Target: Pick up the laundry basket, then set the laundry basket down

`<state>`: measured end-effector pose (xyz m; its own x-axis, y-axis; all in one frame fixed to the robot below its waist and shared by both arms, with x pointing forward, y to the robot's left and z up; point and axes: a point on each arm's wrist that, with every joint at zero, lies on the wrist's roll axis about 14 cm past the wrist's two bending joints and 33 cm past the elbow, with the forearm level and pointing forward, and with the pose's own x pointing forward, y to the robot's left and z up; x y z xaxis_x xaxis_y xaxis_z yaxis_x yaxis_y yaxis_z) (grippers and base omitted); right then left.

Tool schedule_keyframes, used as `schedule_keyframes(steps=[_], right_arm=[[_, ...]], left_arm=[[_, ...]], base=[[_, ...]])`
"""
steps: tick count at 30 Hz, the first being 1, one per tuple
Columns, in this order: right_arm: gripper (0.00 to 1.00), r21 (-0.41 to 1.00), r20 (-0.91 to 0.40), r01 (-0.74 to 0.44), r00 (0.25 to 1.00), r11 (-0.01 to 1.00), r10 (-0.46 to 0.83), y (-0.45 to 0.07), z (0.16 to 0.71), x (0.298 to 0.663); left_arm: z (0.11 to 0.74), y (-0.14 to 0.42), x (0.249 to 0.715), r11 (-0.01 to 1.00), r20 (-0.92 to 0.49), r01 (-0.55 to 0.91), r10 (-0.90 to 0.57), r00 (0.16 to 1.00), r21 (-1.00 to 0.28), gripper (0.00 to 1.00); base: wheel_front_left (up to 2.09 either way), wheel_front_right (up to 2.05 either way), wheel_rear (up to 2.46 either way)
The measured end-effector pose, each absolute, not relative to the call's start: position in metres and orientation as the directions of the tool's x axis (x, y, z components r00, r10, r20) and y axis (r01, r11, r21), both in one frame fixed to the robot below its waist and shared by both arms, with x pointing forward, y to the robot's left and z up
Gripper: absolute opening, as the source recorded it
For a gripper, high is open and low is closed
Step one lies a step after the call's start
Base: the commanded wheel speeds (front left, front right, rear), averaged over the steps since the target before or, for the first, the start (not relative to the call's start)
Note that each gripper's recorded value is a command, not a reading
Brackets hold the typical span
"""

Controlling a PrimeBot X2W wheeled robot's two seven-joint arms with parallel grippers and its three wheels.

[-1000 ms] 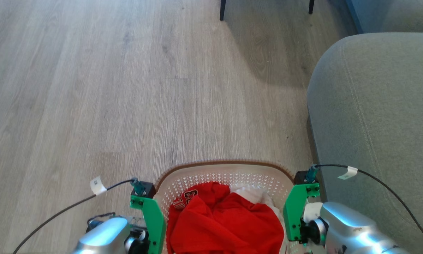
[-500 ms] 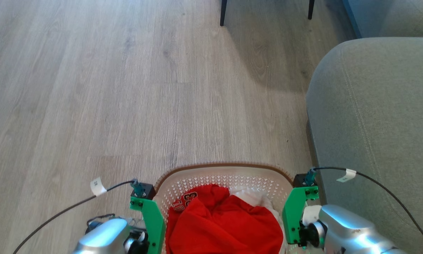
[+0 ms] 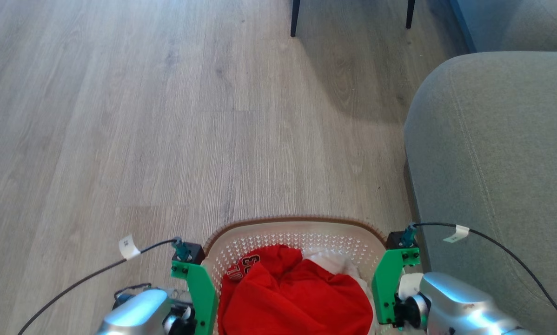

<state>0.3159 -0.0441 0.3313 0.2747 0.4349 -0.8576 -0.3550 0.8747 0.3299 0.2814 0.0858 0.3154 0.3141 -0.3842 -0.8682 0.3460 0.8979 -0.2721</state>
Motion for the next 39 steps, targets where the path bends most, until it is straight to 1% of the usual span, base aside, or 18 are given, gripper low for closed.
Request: schedule_keyframes(steps=[24, 39], right_arm=[[0.00, 0.334, -0.852, -0.356, 0.281, 0.873, 0.441, -0.0423, 0.3320, 0.3139], [0.00, 0.338, -0.856, -0.349, 0.273, 0.874, 0.440, -0.0439, 0.3273, 0.3119]], left_arm=[[0.3167, 0.0863, 0.2805, 0.899, -0.867, 0.342, -0.384, 0.318, -0.273, 0.00], [0.3126, 0.0849, 0.2790, 0.897, -0.871, 0.343, -0.386, 0.303, -0.279, 0.00]], base=[[0.00, 0.00, 0.00], [0.00, 0.00, 0.00]])
